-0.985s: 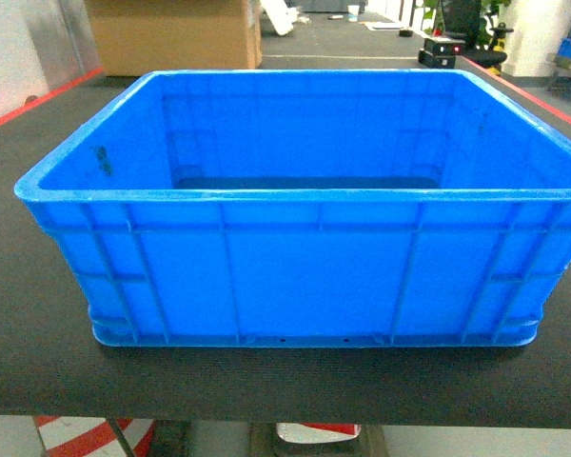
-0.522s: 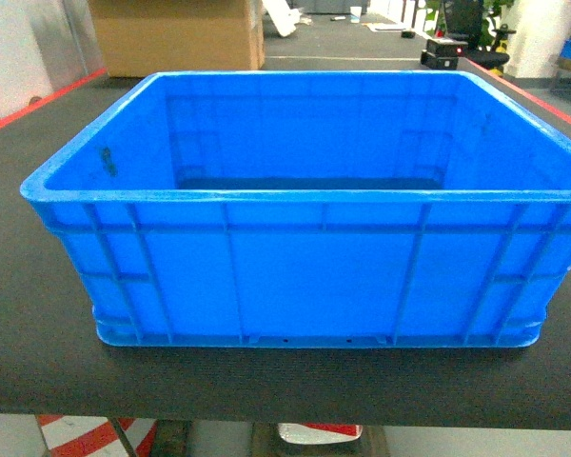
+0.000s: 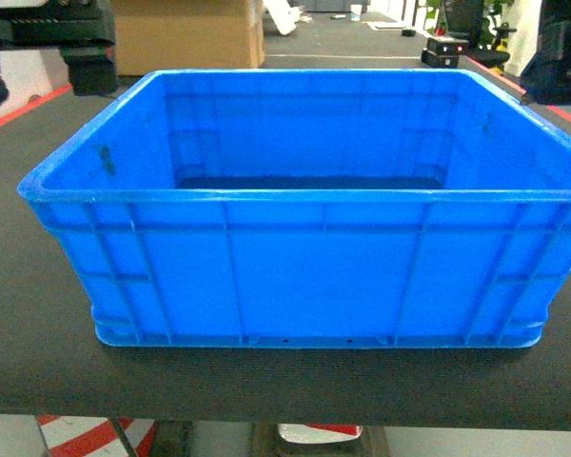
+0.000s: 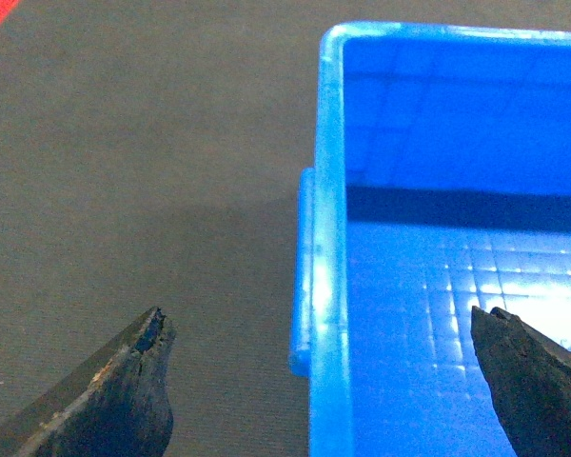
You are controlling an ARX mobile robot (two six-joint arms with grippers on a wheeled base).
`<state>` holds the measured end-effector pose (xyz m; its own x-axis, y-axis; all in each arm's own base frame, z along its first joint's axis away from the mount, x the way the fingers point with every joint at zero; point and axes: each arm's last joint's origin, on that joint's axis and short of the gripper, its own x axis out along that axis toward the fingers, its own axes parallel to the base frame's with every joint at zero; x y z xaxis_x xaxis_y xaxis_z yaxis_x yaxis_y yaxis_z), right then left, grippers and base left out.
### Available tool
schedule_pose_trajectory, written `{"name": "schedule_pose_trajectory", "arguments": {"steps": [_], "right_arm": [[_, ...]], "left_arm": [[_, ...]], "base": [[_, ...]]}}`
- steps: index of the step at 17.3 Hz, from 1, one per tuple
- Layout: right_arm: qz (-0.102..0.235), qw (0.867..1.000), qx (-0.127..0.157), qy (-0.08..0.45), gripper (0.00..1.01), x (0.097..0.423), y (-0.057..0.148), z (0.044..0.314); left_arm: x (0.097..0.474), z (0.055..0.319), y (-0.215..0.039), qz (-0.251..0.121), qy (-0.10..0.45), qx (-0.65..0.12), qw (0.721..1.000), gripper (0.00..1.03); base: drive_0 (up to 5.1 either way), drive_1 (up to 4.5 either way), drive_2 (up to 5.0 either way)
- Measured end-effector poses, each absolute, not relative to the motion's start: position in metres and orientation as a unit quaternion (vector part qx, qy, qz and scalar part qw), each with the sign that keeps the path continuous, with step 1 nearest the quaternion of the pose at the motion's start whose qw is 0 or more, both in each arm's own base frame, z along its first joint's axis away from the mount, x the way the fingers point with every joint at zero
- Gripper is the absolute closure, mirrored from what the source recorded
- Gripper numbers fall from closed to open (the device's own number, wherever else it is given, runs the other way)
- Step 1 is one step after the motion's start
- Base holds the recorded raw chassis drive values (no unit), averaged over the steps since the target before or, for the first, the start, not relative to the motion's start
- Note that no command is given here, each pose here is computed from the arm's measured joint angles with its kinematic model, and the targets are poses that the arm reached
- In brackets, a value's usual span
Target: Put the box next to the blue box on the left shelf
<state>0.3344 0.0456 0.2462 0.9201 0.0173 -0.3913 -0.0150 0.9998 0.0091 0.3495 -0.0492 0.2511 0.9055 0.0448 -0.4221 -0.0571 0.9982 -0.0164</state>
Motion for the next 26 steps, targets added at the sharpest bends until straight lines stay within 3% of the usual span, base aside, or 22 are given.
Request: {"name": "schedule_pose_trajectory", "arguments": {"steps": [5,9,19,21,25,26], "right_arm": [[0.001,0.975,0.001,0.224,0.03,0.358,0.048,0.232],[-0.011,0.969,-0.003,0.249,0.03,0.371,0.049,0.206],[-0.022,0.964,0.008,0.266,0.06,0.382,0.05,0.191],[-0.023,0.962,0.009,0.271,0.27,0.381,0.049,0.191],[-0.025,0.961,0.01,0.274,0.73,0.381,0.046,0.19],[-0.026,0.961,0.01,0.274,0.8,0.381,0.046,0.19]], "left_arm": [[0.371,0.245,-0.059,0.012,0.261,-0.031,0.965,0.05],[0.382,0.219,-0.063,0.012,0.303,-0.021,0.953,0.05],[0.39,0.21,-0.064,0.008,0.32,-0.01,0.947,0.05],[0.39,0.211,-0.064,0.017,0.321,-0.002,0.947,0.09],[0.389,0.208,-0.063,0.018,0.333,0.012,0.943,0.55],[0.389,0.208,-0.062,0.023,0.334,0.014,0.942,0.62]], "base": [[0.0,0.0,0.0],[0.0,0.0,0.0],[0.0,0.0,0.0],[0.0,0.0,0.0],[0.0,0.0,0.0],[0.0,0.0,0.0]]}}
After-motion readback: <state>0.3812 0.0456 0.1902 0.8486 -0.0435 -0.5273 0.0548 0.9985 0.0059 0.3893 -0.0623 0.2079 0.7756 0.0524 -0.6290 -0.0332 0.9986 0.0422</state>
